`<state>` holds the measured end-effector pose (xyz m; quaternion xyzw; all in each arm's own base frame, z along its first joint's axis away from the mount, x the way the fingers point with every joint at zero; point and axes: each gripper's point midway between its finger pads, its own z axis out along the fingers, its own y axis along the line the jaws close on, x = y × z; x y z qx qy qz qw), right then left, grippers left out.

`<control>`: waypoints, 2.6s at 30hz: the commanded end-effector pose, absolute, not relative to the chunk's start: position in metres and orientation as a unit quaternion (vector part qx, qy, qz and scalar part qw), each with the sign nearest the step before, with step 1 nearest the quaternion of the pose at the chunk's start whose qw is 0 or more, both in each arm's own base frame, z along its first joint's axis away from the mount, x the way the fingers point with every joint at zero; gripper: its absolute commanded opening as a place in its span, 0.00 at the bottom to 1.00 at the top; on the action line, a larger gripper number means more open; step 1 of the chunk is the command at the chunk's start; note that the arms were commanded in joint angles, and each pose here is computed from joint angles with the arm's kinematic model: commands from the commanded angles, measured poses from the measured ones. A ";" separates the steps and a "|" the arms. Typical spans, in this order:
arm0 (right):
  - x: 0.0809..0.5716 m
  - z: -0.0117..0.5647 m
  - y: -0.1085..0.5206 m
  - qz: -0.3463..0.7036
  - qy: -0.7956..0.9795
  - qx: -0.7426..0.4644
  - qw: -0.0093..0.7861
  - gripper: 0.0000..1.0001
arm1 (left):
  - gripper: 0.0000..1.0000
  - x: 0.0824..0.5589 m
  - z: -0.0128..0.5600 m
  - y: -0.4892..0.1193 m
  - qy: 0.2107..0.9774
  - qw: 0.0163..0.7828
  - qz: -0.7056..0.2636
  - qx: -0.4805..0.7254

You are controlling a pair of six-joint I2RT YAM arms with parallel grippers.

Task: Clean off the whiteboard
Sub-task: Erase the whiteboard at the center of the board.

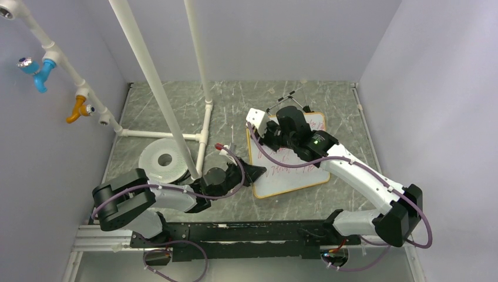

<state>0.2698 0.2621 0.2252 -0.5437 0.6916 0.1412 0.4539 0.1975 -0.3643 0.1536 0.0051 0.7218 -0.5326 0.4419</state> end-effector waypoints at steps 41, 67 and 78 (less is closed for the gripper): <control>0.323 0.249 0.232 0.156 0.739 -0.430 0.494 0.00 | 0.00 0.164 0.080 -0.349 0.785 0.453 -0.385 0.175; 0.314 0.244 0.224 0.172 0.737 -0.415 0.505 0.00 | 0.00 0.167 0.081 -0.347 0.788 0.455 -0.380 0.164; 0.224 0.225 0.268 0.317 0.620 -0.592 0.406 0.00 | 0.00 0.167 0.084 -0.346 0.788 0.457 -0.377 0.169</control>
